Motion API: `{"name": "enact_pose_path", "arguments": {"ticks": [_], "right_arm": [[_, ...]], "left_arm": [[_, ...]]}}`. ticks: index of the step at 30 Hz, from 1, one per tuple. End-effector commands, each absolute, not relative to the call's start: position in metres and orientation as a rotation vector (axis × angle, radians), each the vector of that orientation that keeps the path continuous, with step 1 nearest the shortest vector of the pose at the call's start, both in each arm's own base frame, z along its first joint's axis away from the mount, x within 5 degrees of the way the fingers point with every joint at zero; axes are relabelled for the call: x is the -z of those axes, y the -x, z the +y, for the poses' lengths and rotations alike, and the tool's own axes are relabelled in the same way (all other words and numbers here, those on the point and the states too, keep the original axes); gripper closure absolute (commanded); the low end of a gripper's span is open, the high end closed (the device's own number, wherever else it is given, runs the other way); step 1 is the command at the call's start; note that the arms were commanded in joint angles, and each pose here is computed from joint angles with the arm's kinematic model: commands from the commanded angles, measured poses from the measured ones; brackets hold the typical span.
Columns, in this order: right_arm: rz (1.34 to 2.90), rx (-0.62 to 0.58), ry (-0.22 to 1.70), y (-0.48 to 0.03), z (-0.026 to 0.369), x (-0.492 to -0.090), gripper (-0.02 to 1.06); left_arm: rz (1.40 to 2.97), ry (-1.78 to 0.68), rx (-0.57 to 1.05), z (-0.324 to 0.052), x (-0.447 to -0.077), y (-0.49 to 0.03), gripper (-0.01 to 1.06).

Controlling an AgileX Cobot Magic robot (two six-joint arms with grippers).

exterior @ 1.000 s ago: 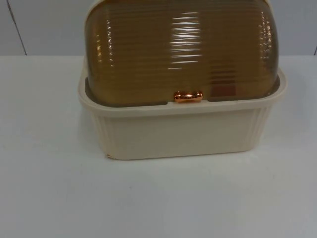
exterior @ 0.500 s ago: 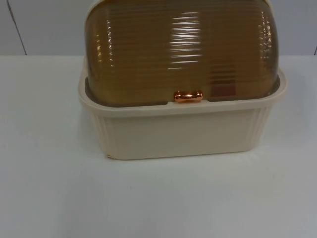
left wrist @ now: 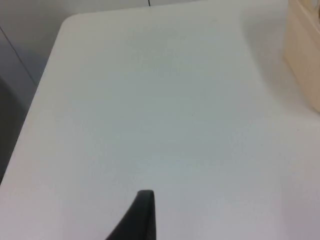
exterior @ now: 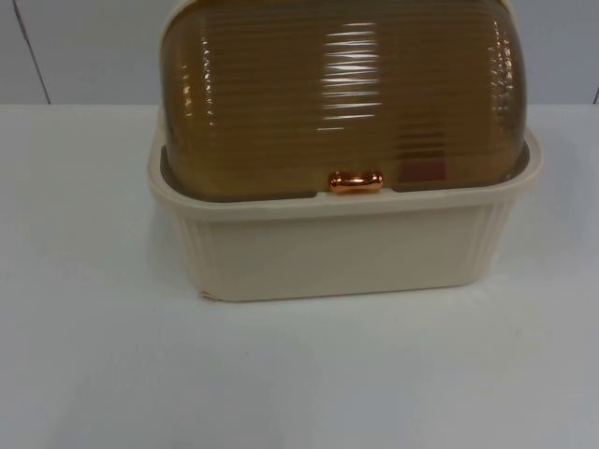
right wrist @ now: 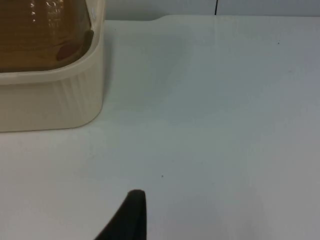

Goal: Open the box lid with the left hand, place the block into the box with the right hand, then close the box lid with the left hand.

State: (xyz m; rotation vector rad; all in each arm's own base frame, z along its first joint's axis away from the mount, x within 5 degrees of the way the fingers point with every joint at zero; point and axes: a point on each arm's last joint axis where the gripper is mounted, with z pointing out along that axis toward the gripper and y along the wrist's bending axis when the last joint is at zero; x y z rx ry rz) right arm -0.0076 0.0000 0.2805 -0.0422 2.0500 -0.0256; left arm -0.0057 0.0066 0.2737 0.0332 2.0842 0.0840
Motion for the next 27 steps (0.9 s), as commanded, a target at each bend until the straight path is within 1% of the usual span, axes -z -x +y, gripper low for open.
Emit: {"name": "enact_pose_path", "arguments": {"ticks": [1, 5, 27], "right_arm": [[2.048, 0.023, 0.038, 0.0072, 0.0, -0.2796, 0.0], [2.048, 0.023, 0.038, 0.0072, 0.0, -0.2796, 0.0], [2.048, 0.023, 0.038, 0.0072, 0.0, -0.2796, 0.0]], "left_arm": [[2.062, -0.02, -0.063, 0.0061, -0.2746, 0.0046, 0.0], [2.062, 0.013, -0.034, 0.0055, -0.2745, 0.0046, 0.0], [2.062, 0.012, -0.031, 0.0054, -0.2745, 0.0046, 0.0]]}}
